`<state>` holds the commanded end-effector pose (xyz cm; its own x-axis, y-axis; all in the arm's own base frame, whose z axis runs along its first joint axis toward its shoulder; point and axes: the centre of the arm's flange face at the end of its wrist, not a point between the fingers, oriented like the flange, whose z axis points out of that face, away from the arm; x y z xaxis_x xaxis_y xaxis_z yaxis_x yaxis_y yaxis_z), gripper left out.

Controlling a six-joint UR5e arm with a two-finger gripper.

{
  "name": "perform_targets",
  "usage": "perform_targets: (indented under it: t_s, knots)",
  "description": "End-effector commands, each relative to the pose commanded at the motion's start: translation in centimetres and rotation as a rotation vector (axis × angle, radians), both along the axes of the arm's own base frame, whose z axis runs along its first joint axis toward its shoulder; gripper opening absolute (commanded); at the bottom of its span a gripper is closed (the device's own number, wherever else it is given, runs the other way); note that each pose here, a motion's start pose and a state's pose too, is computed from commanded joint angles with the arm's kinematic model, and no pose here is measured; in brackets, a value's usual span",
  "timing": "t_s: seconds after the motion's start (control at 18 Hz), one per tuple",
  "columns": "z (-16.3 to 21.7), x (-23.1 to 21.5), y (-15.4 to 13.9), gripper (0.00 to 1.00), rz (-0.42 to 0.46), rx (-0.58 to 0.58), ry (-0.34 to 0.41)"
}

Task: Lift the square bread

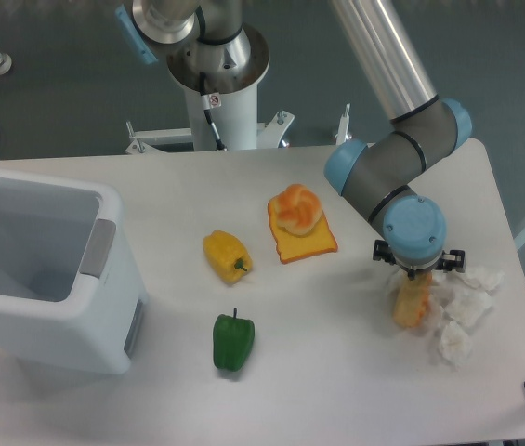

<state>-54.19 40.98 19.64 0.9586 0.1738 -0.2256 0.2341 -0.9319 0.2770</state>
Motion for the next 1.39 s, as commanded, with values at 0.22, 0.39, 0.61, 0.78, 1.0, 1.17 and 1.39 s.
perform_targets:
  t_s: [0.22, 0.39, 0.61, 0.78, 1.0, 1.17, 1.39]
  knots:
    - [1.0, -0.4, 0.2, 1.00, -0.007, 0.011, 0.010]
    - [2.0, 0.0, 0.3, 1.00, -0.003, 0.017, 0.021]
    - [0.3, 0.9, 1.4, 0.96, -0.016, 0.006, 0.001]
    - [-0.3, 1.0, 1.5, 0.84, -0.013, 0.002, -0.006]
    - [-1.0, 1.0, 1.5, 0.22, -0.016, -0.004, -0.016]
    - [-0.2, 0.8, 1.4, 0.00, -0.016, 0.002, -0.005]
    - [3.1, 0.8, 1.5, 0.00, -0.015, 0.062, 0.020]
